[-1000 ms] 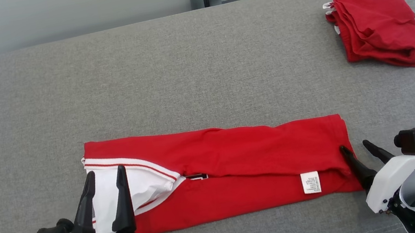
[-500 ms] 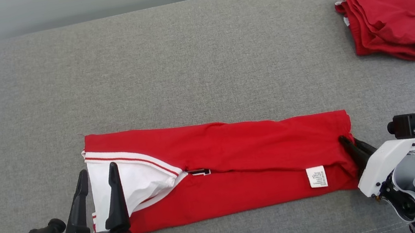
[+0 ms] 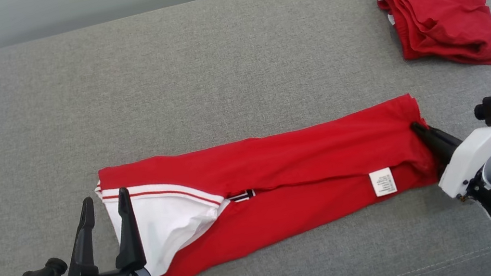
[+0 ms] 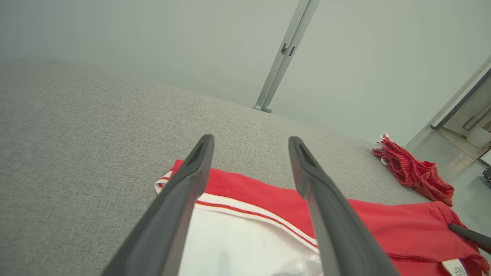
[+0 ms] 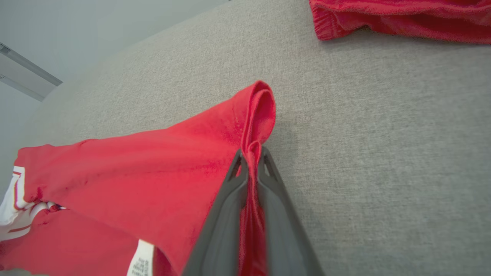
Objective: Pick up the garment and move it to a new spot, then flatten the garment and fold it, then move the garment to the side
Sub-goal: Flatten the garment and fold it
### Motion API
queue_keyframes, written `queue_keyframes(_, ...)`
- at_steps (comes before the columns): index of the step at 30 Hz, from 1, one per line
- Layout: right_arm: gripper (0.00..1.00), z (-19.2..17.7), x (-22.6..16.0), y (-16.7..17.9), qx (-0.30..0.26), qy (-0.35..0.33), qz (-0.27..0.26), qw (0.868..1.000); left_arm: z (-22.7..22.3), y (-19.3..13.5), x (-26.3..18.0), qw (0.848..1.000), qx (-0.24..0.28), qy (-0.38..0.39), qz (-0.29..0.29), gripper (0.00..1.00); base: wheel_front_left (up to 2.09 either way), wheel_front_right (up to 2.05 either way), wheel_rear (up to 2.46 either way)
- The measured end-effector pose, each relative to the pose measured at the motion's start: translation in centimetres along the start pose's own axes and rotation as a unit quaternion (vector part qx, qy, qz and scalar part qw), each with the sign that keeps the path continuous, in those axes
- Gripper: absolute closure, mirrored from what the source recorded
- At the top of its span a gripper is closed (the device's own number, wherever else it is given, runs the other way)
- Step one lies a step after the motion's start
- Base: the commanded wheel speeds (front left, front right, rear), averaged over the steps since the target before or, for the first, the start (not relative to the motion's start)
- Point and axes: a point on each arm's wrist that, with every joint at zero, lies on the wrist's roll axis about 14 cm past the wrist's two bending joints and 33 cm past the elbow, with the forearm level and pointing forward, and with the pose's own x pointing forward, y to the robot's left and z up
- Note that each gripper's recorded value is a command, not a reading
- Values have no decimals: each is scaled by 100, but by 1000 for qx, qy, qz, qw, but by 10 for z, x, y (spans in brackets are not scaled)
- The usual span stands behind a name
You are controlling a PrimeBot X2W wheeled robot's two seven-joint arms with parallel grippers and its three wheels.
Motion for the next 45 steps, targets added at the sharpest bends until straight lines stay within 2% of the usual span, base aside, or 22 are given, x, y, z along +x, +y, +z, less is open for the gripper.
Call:
queue_keyframes(6,100,31,-19,-48,-33,-25,-51,998,3,-14,9,1000,0,-8,-23,0,0,0,0)
queue_keyframes(10,100,44,-34,-77,-29,-41,-88,995,1,-19,11,999,-2,-6,-31,0,0,0,0)
queue_keyframes(15,100,49,-42,-87,-12,-53,-101,993,-1,-24,12,999,-2,-2,-39,0,0,0,0)
queue_keyframes(18,100,48,-37,-70,-12,-54,-76,996,-2,-25,12,999,-2,-1,-41,0,0,0,0)
queue_keyframes(28,100,44,-23,23,-7,-60,59,996,0,-28,11,999,-1,-4,-45,0,0,0,0)
queue_keyframes(36,100,38,-32,90,-23,-56,156,986,5,-30,6,999,1,-11,-47,0,0,0,0)
queue_keyframes(45,100,34,-35,147,-50,-45,233,970,10,-33,1,999,2,-18,-52,0,0,0,0)
